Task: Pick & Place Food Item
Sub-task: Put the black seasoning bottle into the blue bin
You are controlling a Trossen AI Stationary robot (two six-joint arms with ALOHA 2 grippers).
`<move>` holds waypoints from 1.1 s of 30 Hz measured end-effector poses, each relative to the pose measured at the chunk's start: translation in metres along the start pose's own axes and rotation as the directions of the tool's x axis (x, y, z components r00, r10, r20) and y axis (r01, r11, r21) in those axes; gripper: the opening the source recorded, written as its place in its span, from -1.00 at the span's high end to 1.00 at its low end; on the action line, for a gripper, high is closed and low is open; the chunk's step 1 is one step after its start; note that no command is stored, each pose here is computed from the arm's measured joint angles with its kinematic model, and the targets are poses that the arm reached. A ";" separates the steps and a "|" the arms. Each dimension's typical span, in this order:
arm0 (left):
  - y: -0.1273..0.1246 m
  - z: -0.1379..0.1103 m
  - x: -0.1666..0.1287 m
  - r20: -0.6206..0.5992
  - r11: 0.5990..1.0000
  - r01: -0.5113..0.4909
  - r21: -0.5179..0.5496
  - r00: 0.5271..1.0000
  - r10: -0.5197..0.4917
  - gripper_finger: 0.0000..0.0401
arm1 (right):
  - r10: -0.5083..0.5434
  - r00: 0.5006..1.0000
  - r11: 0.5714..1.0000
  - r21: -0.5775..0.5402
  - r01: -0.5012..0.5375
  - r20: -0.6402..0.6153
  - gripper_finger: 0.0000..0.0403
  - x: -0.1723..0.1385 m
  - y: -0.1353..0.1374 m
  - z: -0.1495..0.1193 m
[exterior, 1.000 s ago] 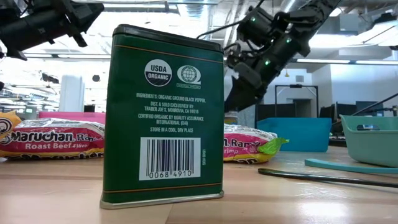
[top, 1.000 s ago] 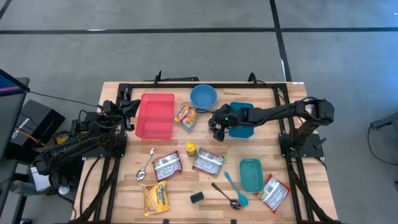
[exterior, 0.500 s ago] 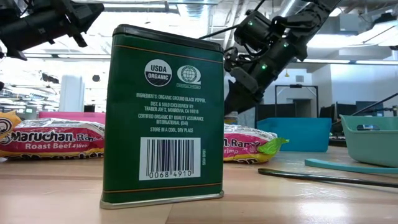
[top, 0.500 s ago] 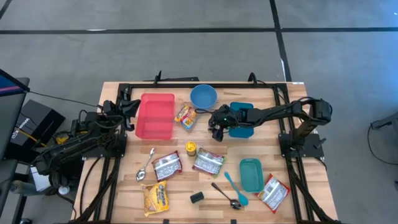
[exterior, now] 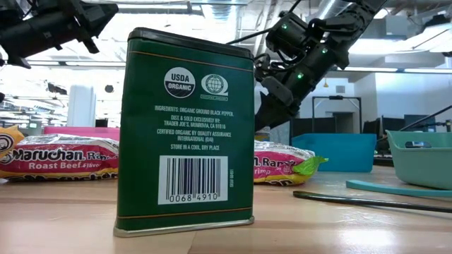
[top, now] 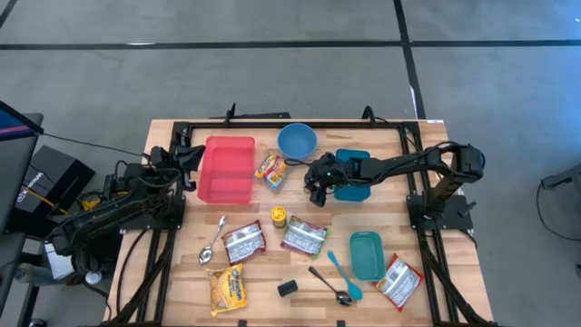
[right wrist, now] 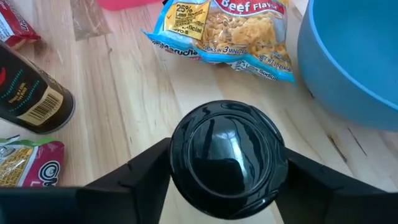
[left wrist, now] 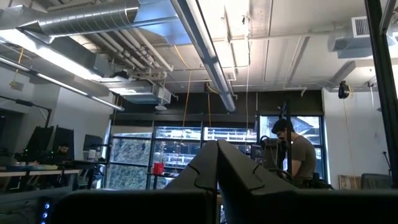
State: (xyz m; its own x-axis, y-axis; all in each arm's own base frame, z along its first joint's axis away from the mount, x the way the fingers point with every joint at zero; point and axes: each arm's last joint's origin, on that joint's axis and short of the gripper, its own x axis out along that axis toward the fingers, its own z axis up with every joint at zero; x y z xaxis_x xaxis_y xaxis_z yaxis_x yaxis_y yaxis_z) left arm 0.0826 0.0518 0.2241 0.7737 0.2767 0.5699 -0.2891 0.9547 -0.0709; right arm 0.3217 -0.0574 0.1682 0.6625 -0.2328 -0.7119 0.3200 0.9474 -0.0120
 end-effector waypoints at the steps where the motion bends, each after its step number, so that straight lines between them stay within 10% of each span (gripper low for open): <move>1: 0.000 0.000 0.000 0.000 1.000 0.000 0.000 1.000 0.000 1.00 | 0.000 1.000 1.000 0.000 0.000 0.001 -0.11 0.000 0.000 0.000; 33: 0.000 0.000 0.000 0.000 1.000 0.000 0.000 1.000 0.000 1.00 | 0.000 1.000 1.000 0.009 0.000 0.000 0.02 0.000 0.000 0.000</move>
State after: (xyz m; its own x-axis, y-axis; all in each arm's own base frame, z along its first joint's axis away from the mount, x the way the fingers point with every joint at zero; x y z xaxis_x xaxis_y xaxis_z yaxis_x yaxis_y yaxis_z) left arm 0.0826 0.0518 0.2241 0.7739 0.2770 0.5696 -0.2893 0.9546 -0.0711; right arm 0.3215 -0.0574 0.1683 0.6625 -0.2328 -0.7120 0.3262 0.9453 -0.0056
